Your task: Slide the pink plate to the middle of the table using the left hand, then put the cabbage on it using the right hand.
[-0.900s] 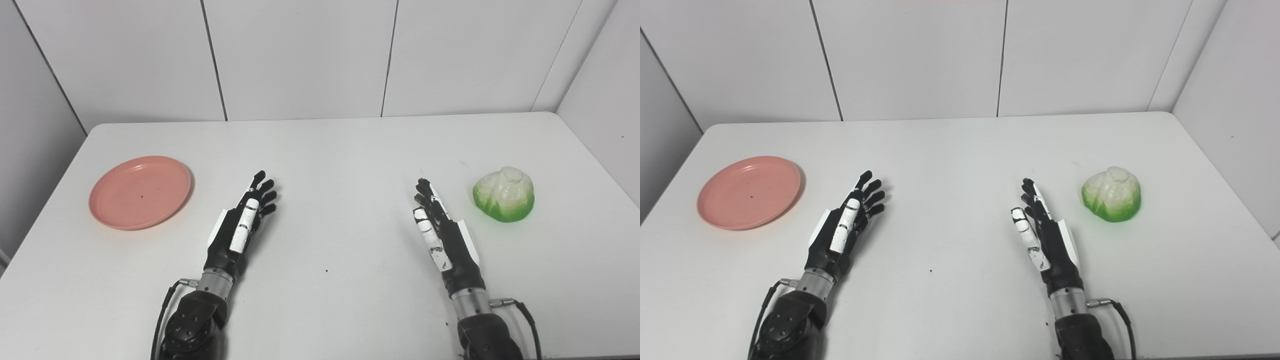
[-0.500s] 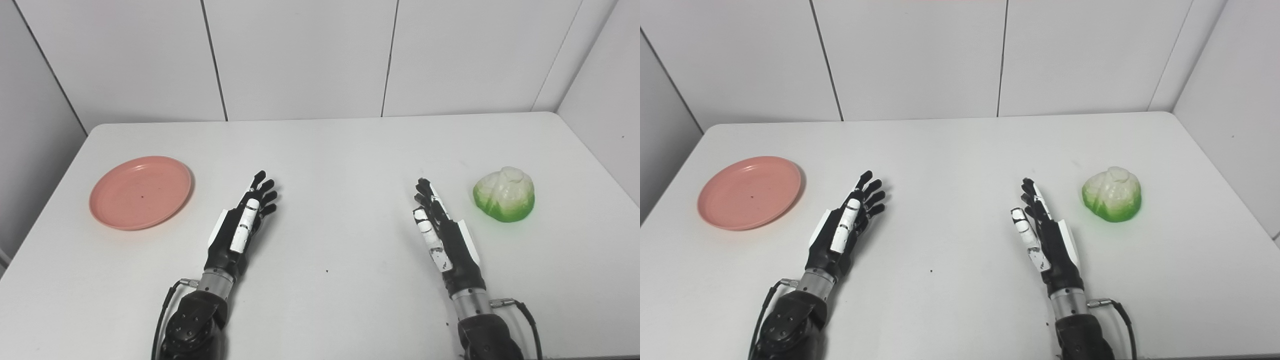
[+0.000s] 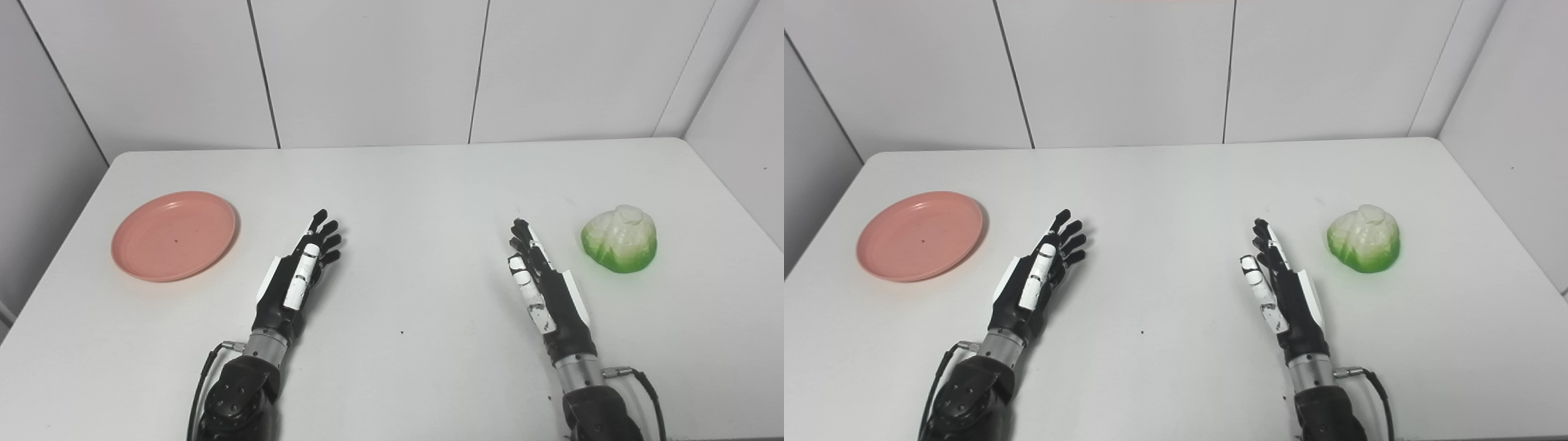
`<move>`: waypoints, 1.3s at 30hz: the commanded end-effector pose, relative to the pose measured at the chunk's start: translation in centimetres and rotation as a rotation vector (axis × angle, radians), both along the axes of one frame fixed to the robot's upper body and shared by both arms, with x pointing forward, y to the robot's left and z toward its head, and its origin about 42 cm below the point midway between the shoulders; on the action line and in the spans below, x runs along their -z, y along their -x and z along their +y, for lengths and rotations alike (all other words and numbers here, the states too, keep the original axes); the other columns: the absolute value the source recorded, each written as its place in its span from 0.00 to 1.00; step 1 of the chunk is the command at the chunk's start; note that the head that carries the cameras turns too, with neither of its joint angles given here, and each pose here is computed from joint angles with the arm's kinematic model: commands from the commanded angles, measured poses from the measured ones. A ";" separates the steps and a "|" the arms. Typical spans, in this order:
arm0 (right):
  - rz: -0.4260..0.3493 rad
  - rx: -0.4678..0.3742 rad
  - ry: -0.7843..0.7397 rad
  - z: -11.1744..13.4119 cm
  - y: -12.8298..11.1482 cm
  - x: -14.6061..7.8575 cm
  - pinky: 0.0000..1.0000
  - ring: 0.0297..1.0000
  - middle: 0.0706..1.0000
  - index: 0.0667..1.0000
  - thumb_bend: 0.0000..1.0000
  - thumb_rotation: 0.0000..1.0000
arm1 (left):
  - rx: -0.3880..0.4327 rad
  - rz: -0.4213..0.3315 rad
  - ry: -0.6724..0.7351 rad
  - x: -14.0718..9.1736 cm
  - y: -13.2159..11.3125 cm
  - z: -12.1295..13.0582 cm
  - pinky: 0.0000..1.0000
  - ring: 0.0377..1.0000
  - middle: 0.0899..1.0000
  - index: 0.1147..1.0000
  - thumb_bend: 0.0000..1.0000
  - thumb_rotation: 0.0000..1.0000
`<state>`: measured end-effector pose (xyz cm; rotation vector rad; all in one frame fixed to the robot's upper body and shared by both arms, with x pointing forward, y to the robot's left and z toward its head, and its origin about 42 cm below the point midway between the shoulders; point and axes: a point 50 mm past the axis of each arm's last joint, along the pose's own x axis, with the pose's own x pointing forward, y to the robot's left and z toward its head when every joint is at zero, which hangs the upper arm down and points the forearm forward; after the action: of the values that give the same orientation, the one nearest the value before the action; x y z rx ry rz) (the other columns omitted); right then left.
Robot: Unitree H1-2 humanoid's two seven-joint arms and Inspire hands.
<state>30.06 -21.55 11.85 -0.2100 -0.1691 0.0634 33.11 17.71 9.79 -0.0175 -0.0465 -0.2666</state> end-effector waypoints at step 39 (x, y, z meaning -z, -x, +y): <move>0.024 -0.024 -0.016 -4.7 -0.5 2.8 0.99 0.97 0.98 0.98 0.32 1.00 | -0.021 0.131 -0.016 4.4 1.7 -4.4 0.92 0.94 0.95 0.96 0.46 1.00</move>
<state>32.46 -25.94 11.88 -0.1984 -0.2225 0.1026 34.37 12.29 9.76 -0.0054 -0.0508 -0.2650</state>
